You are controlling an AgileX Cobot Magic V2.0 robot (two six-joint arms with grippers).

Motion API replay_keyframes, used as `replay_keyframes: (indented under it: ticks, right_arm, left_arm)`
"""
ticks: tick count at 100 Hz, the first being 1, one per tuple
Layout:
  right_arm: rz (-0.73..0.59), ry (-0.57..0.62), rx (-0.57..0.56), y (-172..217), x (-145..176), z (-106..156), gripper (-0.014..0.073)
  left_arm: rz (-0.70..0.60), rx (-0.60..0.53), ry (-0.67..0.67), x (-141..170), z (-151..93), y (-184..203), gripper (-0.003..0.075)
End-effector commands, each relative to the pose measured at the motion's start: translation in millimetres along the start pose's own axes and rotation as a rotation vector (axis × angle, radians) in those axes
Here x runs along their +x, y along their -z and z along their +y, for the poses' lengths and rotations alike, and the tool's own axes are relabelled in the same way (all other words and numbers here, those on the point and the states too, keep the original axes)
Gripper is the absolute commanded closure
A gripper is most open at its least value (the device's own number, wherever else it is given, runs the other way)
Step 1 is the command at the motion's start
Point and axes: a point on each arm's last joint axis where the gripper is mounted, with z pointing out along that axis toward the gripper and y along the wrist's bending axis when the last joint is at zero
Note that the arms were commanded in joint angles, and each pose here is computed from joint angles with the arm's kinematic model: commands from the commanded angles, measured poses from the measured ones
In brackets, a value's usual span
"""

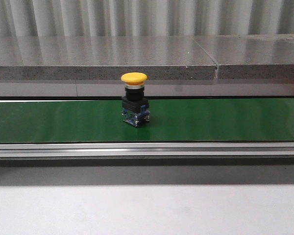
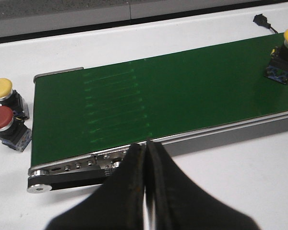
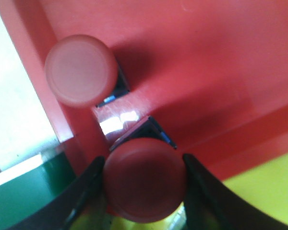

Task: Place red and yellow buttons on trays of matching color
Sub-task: 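Carry the red button into the red tray and open the right gripper, then move the right gripper to the yellow button on the belt and grasp it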

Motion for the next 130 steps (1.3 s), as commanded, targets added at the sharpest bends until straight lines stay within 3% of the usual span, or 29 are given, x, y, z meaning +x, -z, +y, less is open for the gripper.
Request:
replay_keyframes:
  ticks: [1,19,26,36,46,64,90,130]
  right_arm:
    - [-0.121,-0.028,-0.036,19.8,-15.5,2.4,0.0505]
    - [-0.101,-0.041,-0.044,9.3,-14.7,2.8,0.0473]
    - [-0.094,-0.043,-0.044,8.0,-14.2,2.8,0.0380]
    - [-0.091,-0.043,-0.045,7.5,-13.9,2.8,0.0181]
    - [-0.100,-0.044,-0.047,9.6,-14.6,3.1,0.0067]
    - [-0.153,-0.040,-0.056,32.0,-16.8,4.8,0.0067]
    - [-0.315,0.035,-0.084,102.8,-12.2,13.4,0.0067]
    - [-0.361,0.187,-0.152,156.2,52.8,40.5,0.0067]
  left_arm:
    - [-0.099,0.008,0.008,-13.6,-1.2,4.9,0.0740]
    - [-0.099,0.008,0.008,-13.6,-1.2,4.9,0.0740]
    - [-0.099,0.008,0.008,-13.6,-1.2,4.9,0.0740]
    - [-0.099,0.008,0.008,-13.6,-1.2,4.9,0.0740]
    - [-0.099,0.008,0.008,-13.6,-1.2,4.9,0.0740]
    - [-0.099,0.008,0.008,-13.6,-1.2,4.9,0.0740]
    - [-0.099,0.008,0.008,-13.6,-1.2,4.9,0.0740]
    - [-0.099,0.008,0.008,-13.6,-1.2,4.9,0.0740]
